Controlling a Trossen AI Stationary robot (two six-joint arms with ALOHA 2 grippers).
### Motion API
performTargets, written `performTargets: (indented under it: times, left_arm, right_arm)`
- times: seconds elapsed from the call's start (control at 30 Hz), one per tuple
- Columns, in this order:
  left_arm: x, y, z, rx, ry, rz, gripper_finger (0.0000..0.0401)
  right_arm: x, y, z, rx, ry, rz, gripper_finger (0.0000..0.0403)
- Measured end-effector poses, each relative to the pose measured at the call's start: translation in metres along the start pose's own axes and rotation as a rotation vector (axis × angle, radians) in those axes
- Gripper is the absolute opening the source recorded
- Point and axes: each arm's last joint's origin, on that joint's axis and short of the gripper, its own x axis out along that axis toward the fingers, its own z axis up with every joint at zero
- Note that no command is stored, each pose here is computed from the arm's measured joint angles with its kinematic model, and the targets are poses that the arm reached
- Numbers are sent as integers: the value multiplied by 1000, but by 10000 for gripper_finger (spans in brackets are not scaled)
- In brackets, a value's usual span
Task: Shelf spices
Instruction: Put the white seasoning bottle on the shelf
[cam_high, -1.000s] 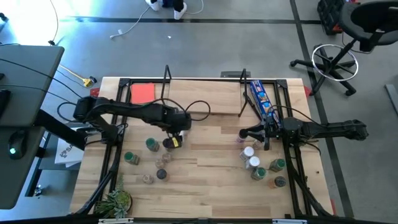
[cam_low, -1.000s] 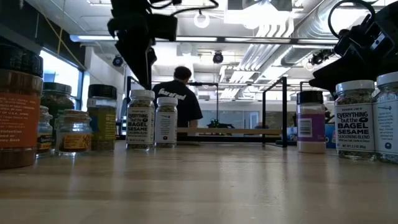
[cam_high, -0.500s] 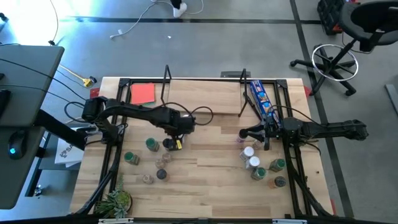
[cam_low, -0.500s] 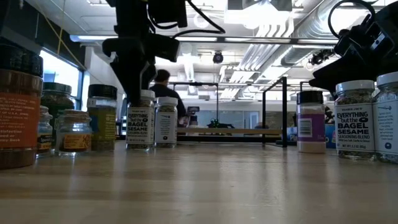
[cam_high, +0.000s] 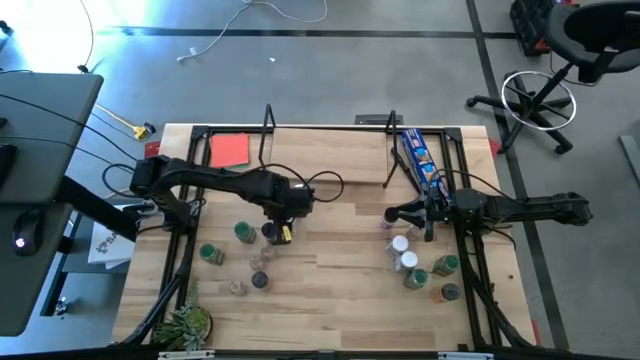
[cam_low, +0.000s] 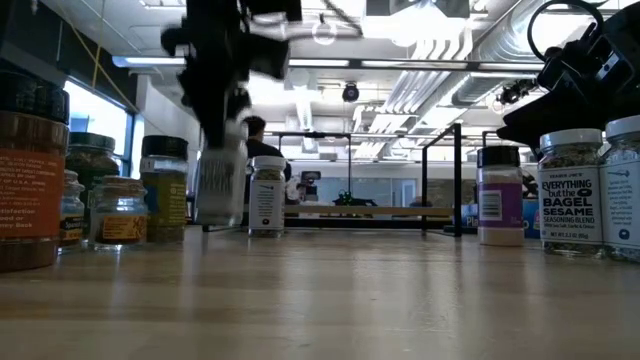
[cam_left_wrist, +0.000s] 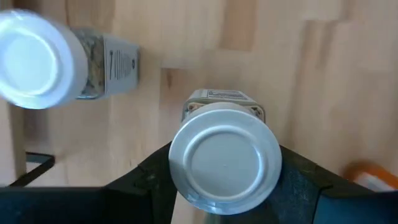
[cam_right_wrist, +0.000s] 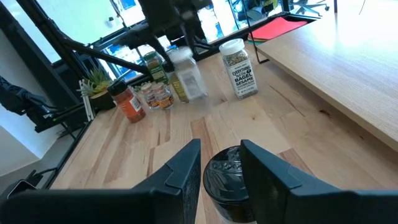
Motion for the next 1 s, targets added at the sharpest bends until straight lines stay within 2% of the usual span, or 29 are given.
performTargets:
  times: [0.13, 0.23, 0.33, 0.43, 0.57, 0.73, 0.87, 1.0]
  left_arm:
    - [-47, -4, 10, 15, -48, -8, 189]
    - [-87, 8, 21, 26, -156, -11, 189]
    - [-116, 38, 26, 3, -254, 26, 189]
    - [-131, 81, 25, -31, -309, 94, 189]
    - [-126, 143, 23, -47, -322, 164, 189]
    - [-99, 215, 16, -44, -230, 220, 189]
    - [-78, 258, 14, -34, -183, 209, 189]
    - [-58, 284, 17, -19, -149, 184, 189]
  right_arm:
    - [0, 0, 0, 0, 0, 0, 108]
    - [0, 0, 0, 0, 0, 0, 108]
    - [0, 0, 0, 0, 0, 0, 108]
    - [0, 0, 0, 0, 0, 0, 108]
    - [0, 0, 0, 0, 0, 0, 108]
    - [0, 0, 0, 0, 0, 0, 108]
    - [0, 0, 0, 0, 0, 0, 108]
    - [0, 0, 0, 0, 0, 0, 108]
